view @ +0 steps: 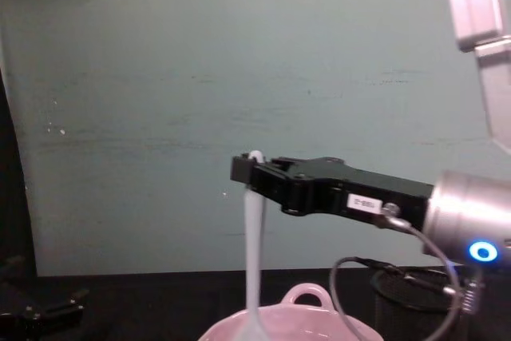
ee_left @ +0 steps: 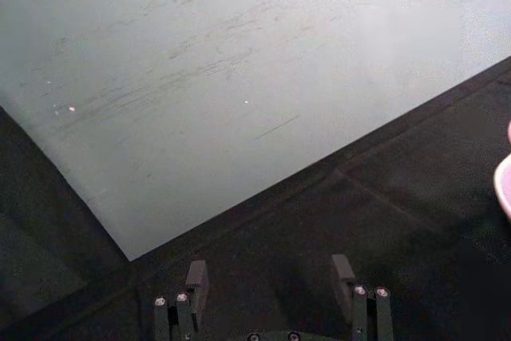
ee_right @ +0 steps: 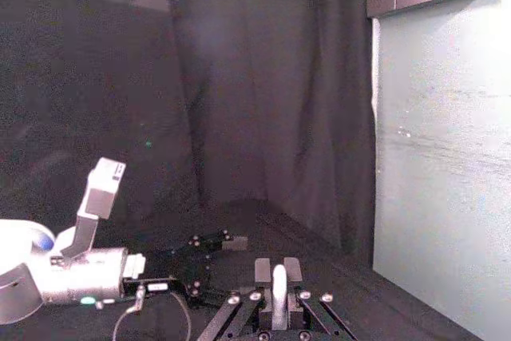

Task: Use the one hand to pick up the spoon and stir the clear water in the bowl.

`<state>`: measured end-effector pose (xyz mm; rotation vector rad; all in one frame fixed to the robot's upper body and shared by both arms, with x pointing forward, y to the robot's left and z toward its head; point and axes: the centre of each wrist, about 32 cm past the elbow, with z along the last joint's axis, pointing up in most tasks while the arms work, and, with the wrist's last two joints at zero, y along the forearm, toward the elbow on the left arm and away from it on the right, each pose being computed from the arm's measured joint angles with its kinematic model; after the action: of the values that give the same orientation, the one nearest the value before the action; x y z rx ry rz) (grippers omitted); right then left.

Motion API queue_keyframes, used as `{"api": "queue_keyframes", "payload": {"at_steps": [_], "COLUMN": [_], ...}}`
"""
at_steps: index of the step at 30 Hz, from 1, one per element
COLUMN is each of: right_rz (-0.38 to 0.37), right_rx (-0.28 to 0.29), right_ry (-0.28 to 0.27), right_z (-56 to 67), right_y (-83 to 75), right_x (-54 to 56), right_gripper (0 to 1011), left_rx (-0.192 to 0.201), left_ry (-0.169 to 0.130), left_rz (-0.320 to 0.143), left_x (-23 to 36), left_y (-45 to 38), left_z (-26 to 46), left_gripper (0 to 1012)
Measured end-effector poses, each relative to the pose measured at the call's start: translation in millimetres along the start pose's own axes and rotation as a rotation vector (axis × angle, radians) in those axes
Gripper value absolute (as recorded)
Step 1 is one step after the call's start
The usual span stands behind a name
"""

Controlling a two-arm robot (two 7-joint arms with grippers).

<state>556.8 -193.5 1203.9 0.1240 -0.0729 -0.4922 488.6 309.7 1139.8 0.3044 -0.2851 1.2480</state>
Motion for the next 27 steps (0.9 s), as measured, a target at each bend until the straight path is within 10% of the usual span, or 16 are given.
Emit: {"api": "queue_keyframes", "payload": {"at_steps": [16,27], "right_rz": [-0.027,-0.104], "right_rx": [-0.002,-0.002], "right_ry": [0.006,-0.012], "right_z": [-11.2,-8.8], "right_y": [31.3,11.5], "right_x": [25.2,41.6], "right_gripper": [105,105], "left_rx": [0.0,0.0], "left_ry": [0.0,0.0], "left_rz": [0.0,0.0], "left_x": [0.0,0.0], "left_y": [0.0,0.0], "left_z": [0.0,0.0], "left_gripper": [1011,1011]}}
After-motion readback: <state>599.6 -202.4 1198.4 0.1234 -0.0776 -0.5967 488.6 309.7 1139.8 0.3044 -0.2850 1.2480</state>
